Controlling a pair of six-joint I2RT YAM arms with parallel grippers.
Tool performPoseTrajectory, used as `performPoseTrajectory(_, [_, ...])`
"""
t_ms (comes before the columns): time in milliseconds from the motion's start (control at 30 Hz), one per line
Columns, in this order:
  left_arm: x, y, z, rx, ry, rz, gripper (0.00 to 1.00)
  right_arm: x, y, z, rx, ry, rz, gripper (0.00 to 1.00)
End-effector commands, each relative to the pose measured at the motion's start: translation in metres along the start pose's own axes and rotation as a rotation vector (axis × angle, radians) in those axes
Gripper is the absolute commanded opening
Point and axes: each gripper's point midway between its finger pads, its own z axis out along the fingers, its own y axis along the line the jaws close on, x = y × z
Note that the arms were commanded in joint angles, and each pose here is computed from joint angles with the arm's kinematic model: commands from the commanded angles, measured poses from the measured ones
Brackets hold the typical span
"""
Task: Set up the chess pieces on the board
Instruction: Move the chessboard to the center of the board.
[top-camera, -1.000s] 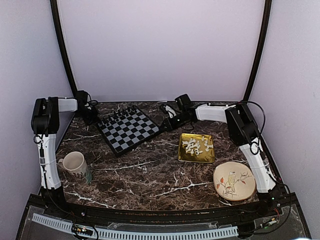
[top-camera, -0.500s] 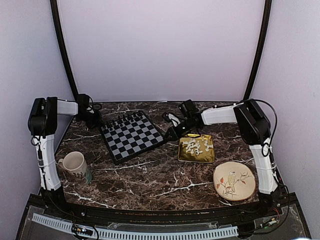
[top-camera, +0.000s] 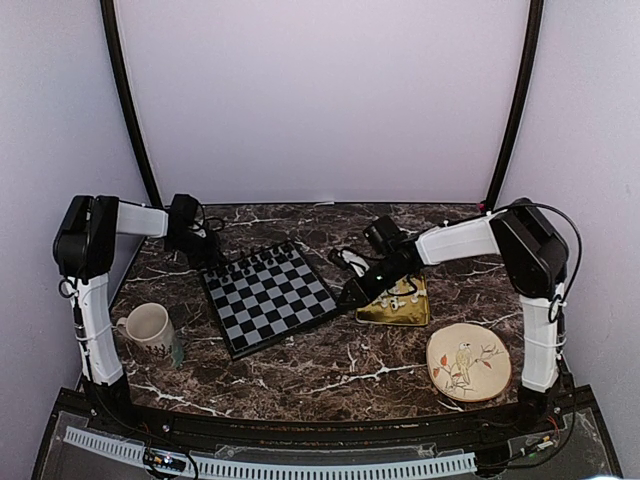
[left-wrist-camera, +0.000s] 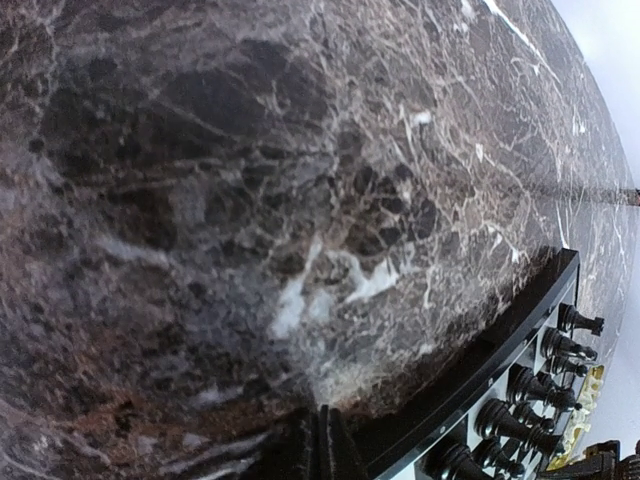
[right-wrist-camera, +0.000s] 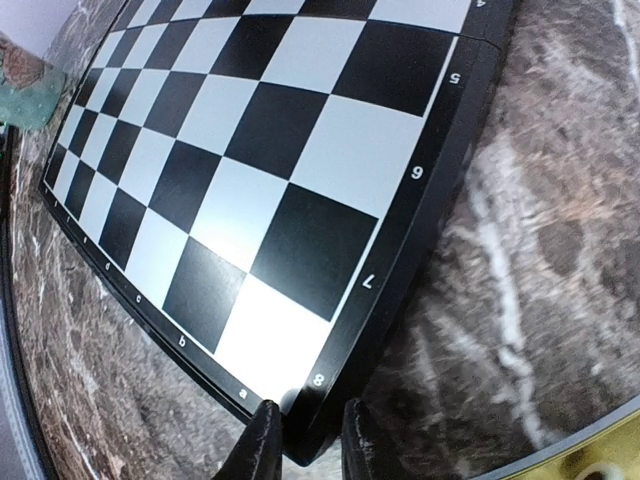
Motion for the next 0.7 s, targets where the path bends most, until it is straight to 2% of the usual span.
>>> performPoseTrajectory(0, [0.033, 0.002, -0.009, -0.028, 0.075, 0.012, 0.0, 0.03, 0.031, 0.002, -0.029, 0.079, -0.036, 0.21])
performPoseTrajectory(100, [0.029, 0.0, -0.015, -0.035, 0.055, 0.034, 0.0, 0.039, 0.044, 0.0, -0.038, 0.094, -0.057, 0.22])
performPoseTrajectory(267, [-0.015, -0.011, -0.059, -0.115, -0.113, 0.097, 0.0, 0.037, 0.046, -0.009, -0.002, 0.099, -0.086, 0.27])
performPoseTrajectory(367, [-0.03, -0.014, -0.093, -0.184, -0.177, 0.122, 0.1, 0.026, 0.04, -0.023, 0.069, 0.062, -0.117, 0.33])
performPoseTrajectory(533, [-0.014, 0.022, -0.119, -0.35, -0.165, 0.12, 0.11, 0.013, 0.039, -0.037, 0.103, 0.001, -0.156, 0.37])
performPoseTrajectory(667, [0.011, 0.055, -0.116, -0.404, -0.117, 0.082, 0.0, 0.004, 0.035, -0.037, 0.108, -0.008, -0.18, 0.37])
